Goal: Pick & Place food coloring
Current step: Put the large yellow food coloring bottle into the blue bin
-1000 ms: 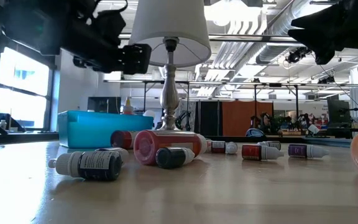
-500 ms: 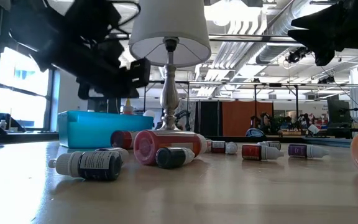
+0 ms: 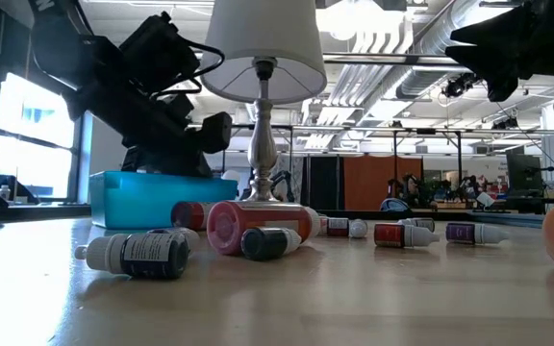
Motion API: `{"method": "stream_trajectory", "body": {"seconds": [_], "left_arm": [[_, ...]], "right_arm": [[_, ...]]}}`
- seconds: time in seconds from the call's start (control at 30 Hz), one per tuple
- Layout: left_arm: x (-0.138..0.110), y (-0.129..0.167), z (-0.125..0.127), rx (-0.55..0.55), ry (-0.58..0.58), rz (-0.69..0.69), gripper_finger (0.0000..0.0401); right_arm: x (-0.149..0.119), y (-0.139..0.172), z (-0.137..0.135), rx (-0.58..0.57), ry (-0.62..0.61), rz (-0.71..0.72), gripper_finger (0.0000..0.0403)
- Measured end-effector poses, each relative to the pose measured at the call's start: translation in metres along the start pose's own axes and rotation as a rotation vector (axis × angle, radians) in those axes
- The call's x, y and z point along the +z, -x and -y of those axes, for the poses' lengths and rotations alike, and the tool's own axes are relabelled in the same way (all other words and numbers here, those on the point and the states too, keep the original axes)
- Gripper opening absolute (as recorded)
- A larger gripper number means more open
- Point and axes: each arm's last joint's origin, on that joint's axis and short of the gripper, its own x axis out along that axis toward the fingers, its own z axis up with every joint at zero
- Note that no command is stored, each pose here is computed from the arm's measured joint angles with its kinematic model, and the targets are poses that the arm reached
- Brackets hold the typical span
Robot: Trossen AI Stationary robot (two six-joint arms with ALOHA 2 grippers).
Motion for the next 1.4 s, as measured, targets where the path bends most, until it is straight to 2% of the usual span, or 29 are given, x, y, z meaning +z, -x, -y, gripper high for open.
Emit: {"method": "stream_trajectory", "body": {"seconds": [0.37, 0.6, 0.87, 1.4], "left_arm": [[-0.004, 0.003, 0.004, -0.095, 0.012, -0.103, 0.0], [-0.008, 0.009, 0.005, -0.079, -0.003, -0.088, 0.0], [-0.01, 0.009, 0.002, -0.055, -0.007, -0.097, 0.0], [-0.011, 0.008, 0.001, -0.045, -0.031, -0.103, 0.0]], "right_arm": [[0.0, 0.0, 0.0, 0.0, 0.001, 0.0, 0.0144], [0.0, 0.0, 0.0, 0.0, 0.001, 0.0, 0.0144], [-0.004, 0.0, 0.0, -0.002, -0.111, -0.041, 0.0144], [-0.011, 0.001, 0.0, -0.008, -0.161, -0.107, 0.0144]]}}
